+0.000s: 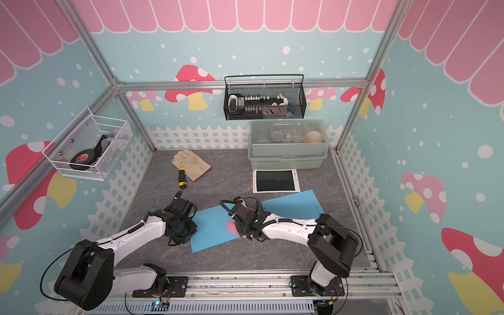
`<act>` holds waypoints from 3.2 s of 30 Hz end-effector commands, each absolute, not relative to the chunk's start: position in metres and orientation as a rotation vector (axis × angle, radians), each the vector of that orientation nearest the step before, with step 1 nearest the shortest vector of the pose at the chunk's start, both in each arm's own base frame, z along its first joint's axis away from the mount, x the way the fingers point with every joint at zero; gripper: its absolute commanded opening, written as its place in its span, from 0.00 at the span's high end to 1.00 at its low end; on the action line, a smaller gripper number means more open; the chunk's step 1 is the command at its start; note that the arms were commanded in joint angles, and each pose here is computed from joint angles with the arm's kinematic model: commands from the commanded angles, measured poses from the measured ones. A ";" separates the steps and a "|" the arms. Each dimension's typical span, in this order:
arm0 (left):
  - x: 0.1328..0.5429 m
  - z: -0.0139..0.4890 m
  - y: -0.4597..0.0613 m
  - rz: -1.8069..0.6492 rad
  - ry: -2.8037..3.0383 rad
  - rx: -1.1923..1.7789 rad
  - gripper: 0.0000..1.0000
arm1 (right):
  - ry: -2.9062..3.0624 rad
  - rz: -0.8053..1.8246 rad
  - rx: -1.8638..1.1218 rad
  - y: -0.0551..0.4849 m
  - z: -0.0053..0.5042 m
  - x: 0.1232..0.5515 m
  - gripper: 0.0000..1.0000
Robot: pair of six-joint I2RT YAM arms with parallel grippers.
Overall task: Wipe the drawing tablet
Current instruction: Wipe the dirt from the drawing tablet.
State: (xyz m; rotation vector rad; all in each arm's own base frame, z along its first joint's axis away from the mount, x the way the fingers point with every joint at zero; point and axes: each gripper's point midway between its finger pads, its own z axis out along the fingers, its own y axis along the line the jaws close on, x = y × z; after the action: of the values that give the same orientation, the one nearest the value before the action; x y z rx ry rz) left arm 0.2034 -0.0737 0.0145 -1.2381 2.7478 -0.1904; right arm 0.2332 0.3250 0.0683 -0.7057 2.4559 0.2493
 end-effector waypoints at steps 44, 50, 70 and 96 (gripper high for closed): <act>0.184 -0.013 -0.065 -0.148 2.811 -1.293 0.71 | 2.290 0.691 -0.672 0.452 0.072 0.265 1.00; 0.179 -0.016 -0.061 -0.147 2.814 -1.315 0.72 | 2.427 0.365 -0.376 0.338 0.041 0.335 1.00; 0.184 -0.015 -0.052 -0.205 2.775 -1.340 0.74 | 2.344 0.682 -0.364 0.415 0.053 0.353 1.00; 0.298 0.083 -0.072 -0.467 2.671 -1.109 0.54 | 2.169 0.836 -0.238 0.393 0.152 0.332 1.00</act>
State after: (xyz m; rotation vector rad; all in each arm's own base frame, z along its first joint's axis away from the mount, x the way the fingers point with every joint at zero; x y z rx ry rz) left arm 0.2909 -0.0643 0.0956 -1.1708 2.5749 -0.4620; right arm 0.3321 0.4072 0.1427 -0.3239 2.2035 0.8866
